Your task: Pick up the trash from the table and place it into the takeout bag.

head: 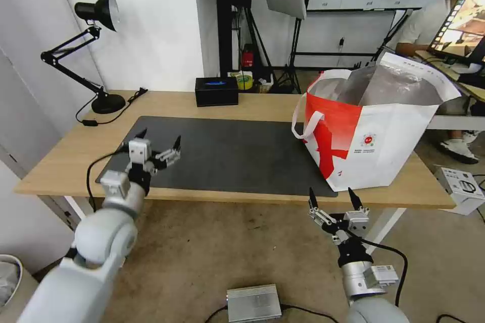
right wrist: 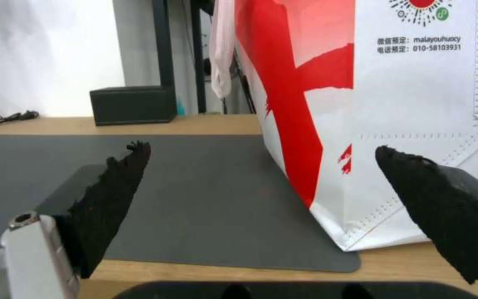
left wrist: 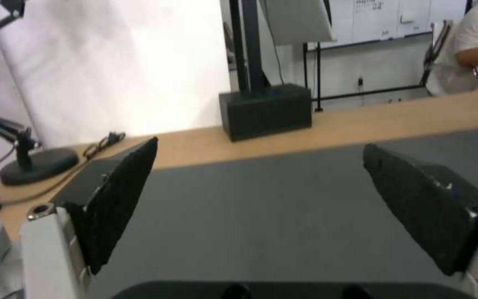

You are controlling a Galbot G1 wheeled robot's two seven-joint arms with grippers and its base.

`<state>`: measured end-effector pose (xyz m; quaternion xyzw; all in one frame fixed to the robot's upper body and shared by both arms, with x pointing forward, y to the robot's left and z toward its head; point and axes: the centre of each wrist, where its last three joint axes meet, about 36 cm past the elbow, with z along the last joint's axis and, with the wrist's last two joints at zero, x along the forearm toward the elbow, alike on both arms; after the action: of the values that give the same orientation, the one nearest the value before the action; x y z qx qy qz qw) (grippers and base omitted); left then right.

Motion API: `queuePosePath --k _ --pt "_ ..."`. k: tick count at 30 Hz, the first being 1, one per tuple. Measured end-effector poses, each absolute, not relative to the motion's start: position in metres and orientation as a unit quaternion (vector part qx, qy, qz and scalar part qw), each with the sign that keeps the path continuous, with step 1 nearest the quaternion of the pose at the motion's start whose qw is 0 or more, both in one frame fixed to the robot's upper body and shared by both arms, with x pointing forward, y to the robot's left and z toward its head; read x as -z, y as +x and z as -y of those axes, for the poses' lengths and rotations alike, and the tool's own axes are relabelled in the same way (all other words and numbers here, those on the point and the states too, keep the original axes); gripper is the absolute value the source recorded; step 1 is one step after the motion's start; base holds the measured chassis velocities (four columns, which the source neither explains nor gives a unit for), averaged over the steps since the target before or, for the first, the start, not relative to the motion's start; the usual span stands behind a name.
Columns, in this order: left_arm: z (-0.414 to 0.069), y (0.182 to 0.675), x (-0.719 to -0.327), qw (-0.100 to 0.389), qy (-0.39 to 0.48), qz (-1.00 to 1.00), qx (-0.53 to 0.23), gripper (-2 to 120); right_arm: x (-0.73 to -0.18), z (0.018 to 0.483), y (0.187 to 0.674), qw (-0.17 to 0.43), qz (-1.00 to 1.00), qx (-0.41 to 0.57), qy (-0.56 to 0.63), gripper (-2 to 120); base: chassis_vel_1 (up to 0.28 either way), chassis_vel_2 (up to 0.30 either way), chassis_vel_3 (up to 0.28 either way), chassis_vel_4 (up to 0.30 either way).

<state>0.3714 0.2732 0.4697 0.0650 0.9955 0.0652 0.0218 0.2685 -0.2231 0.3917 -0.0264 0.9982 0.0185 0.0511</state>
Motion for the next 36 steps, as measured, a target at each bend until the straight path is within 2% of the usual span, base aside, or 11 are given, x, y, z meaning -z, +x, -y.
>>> queuePosePath --k 6,18,36 --pt "-0.268 0.333 -0.442 0.013 0.065 -0.995 -0.072 100 -0.392 0.223 0.268 0.051 -0.998 -0.018 -0.026 100 0.000 0.000 0.000 0.000" --pt "-0.259 0.302 -0.430 0.009 0.063 -0.997 -0.039 100 -0.392 0.223 0.268 0.051 -0.998 -0.019 -0.026 100 0.000 0.000 0.000 0.000" --pt "-0.263 0.304 -0.417 0.012 0.058 -0.998 -0.034 100 -0.392 0.223 0.268 0.051 -0.998 -0.019 -0.026 100 0.000 0.000 0.000 0.000"
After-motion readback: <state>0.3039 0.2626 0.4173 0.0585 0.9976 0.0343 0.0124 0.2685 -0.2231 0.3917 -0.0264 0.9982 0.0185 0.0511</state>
